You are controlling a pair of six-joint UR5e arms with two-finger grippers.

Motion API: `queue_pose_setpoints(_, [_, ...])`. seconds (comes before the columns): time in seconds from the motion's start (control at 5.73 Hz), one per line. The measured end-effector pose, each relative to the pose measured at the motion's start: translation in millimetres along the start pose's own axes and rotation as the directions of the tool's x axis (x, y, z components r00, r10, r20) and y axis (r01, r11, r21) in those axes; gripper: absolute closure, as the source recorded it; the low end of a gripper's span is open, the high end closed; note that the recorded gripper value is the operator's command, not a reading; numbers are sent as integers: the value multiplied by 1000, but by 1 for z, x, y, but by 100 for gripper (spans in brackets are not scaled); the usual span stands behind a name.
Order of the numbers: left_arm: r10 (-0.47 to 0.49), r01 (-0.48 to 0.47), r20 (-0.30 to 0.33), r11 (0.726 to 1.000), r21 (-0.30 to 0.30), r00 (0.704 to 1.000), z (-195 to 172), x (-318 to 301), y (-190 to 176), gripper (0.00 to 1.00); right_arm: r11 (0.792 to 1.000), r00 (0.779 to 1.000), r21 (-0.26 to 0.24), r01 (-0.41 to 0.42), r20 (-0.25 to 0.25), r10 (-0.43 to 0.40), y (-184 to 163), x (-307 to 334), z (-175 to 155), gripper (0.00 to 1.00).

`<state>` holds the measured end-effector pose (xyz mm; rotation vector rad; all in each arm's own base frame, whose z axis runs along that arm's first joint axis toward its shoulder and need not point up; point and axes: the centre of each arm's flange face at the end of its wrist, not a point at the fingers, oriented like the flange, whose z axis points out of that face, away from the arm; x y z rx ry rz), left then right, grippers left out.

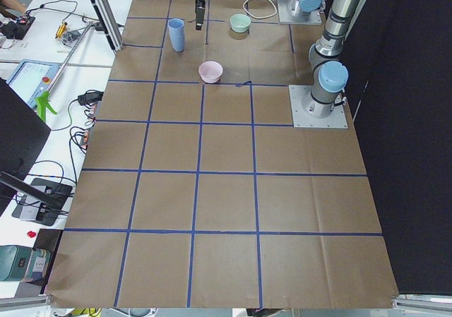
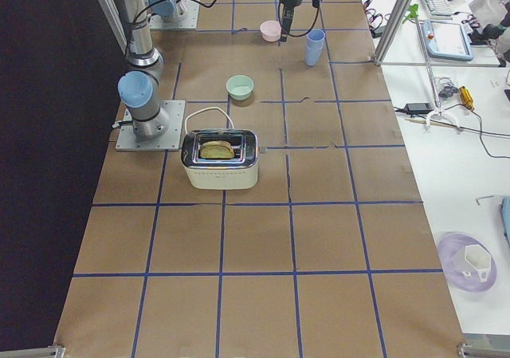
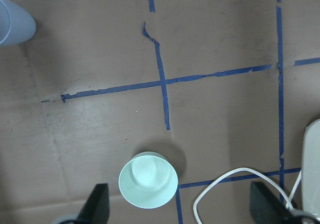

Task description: Stack blue cups with both arms

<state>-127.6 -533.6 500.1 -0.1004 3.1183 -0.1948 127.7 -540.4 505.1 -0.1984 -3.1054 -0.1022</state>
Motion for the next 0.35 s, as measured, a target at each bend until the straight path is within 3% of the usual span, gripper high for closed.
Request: queue_pose_setpoints(0.35, [-9,7,-37,999,-41,999,20,3,-9,1,1000,1000,6,12,-17,-12,-1,2,1,0])
